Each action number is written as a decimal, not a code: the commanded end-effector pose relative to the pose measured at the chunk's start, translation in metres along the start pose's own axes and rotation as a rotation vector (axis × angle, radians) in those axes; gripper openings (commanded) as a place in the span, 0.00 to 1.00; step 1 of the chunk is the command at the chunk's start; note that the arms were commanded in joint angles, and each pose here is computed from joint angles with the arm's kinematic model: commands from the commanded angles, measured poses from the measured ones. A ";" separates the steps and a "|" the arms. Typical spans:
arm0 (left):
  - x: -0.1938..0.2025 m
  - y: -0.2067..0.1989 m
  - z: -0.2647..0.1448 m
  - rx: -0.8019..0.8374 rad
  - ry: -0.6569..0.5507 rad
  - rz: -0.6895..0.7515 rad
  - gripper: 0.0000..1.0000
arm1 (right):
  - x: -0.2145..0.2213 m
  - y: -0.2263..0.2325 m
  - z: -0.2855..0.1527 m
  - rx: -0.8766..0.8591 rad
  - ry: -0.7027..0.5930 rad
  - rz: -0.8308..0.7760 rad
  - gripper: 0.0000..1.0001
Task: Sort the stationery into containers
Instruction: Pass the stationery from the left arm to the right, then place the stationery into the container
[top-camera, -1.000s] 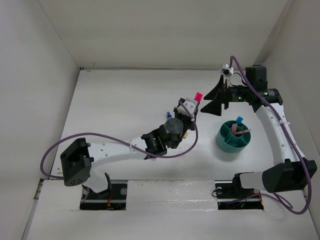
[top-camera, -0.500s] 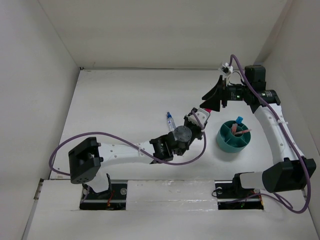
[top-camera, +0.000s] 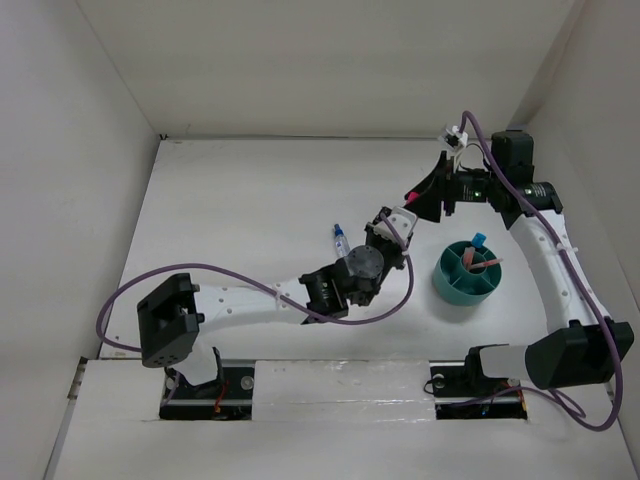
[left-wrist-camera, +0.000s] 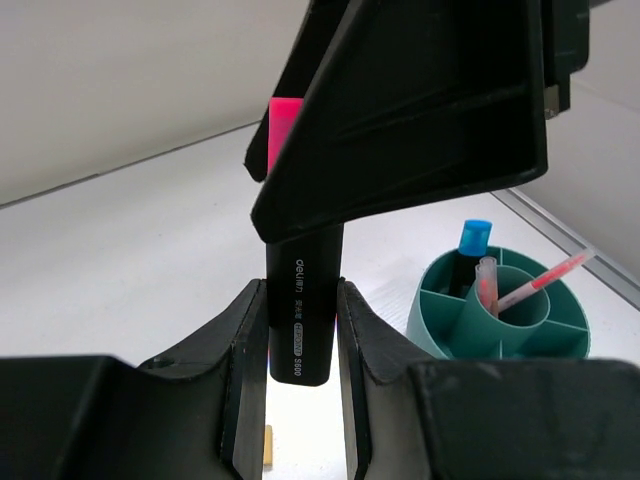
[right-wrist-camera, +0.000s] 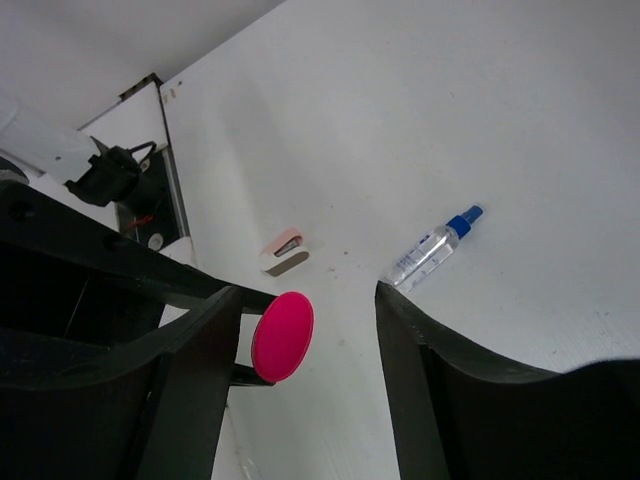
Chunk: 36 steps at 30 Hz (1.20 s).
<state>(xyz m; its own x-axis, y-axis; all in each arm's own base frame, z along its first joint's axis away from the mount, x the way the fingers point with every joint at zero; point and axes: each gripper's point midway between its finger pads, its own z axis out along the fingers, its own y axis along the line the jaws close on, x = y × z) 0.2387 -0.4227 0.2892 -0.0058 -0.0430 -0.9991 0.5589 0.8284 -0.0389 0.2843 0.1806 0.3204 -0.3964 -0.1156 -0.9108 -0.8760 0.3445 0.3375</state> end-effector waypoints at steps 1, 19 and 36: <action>-0.040 0.005 0.004 -0.044 -0.091 -0.058 0.00 | -0.011 0.009 -0.002 -0.006 -0.027 -0.062 0.60; -0.030 0.006 0.009 -0.081 -0.051 -0.054 0.59 | -0.017 0.001 -0.009 0.076 -0.035 -0.120 0.00; 0.000 0.079 -0.058 -0.246 0.177 -0.235 1.00 | 0.049 -0.065 -0.054 0.196 0.331 -0.297 0.00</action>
<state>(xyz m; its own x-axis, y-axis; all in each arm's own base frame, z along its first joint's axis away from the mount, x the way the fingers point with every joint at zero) 0.2374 -0.3646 0.2752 -0.2294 -0.0801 -0.9700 0.3889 0.9060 -0.1668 0.3278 0.1059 0.2564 -0.3274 -0.4469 -0.8325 -0.8542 0.5166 0.0587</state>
